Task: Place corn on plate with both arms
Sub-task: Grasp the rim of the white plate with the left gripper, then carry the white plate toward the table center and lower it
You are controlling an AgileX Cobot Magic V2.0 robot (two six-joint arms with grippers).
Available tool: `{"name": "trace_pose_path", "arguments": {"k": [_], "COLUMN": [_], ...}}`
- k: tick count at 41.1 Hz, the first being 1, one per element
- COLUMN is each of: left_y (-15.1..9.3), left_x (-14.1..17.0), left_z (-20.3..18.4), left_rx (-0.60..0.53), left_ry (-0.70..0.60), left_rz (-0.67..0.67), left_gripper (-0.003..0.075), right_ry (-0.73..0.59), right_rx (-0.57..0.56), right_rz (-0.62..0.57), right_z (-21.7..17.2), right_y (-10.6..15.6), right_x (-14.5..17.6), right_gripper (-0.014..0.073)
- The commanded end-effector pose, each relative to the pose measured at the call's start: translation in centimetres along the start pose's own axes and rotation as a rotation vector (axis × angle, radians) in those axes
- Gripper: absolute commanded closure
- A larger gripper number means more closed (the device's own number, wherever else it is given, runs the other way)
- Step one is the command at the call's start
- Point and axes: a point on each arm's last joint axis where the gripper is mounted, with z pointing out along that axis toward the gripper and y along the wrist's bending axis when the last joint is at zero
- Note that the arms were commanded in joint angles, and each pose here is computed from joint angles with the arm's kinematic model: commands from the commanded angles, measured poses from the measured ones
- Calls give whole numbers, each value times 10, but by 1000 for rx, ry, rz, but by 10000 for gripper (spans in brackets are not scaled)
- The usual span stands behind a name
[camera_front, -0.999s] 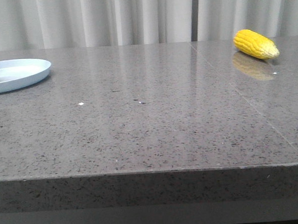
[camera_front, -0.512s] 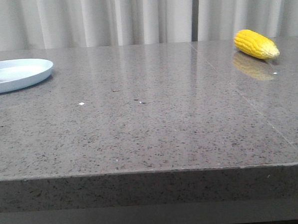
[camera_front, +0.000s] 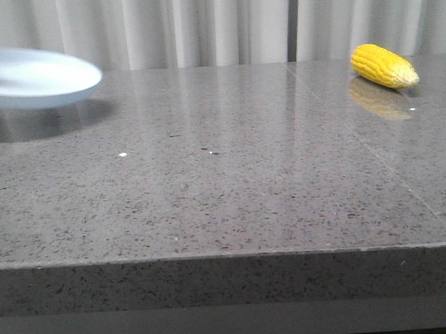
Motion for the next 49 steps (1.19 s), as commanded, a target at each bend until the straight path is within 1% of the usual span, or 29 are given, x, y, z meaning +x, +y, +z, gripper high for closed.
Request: {"name": "trace_pose_path", "arguments": {"k": [1, 8, 11, 19, 23, 27, 32, 39, 44, 46, 49], "left_y": [-40, -94, -116, -159, -174, -185, -193, -196, -196, -196, -196], "left_x": [-16, -17, -14, -3, 2, 7, 11, 16, 18, 19, 20], "left_z": [-48, -48, -43, -21, -8, 8, 26, 47, 55, 55, 55], "left_rx": [81, 222, 262, 327, 347, 358, 363, 364, 362, 363, 363], "left_ry": [-152, -160, -143, -82, -49, -21, 9, 53, 73, 78, 84], "left_rz": [47, 105, 144, 222, 247, 262, 267, 265, 262, 263, 264], "left_gripper": [741, 741, 741, 741, 741, 741, 741, 741, 739, 730, 657], "right_ry": [-101, -101, -101, -101, -101, -101, -101, -101, -101, -101, -101], "right_rx": [10, 10, 10, 10, 10, 10, 10, 10, 10, 10, 10], "right_rz": [-16, -16, -16, -16, -16, -16, -16, -16, -16, -16, -16], "right_z": [-3, -3, -3, -3, -3, -3, -3, -3, -3, -3, -3], "right_y": [-1, -1, -1, -1, -1, -1, -1, -1, -1, -1, -1], "right_x": [-15, -15, -15, -15, -15, -15, -15, -15, -15, -15, -15], "right_gripper": [53, 53, 53, 53, 53, 53, 53, 53, 53, 53, 53]}}
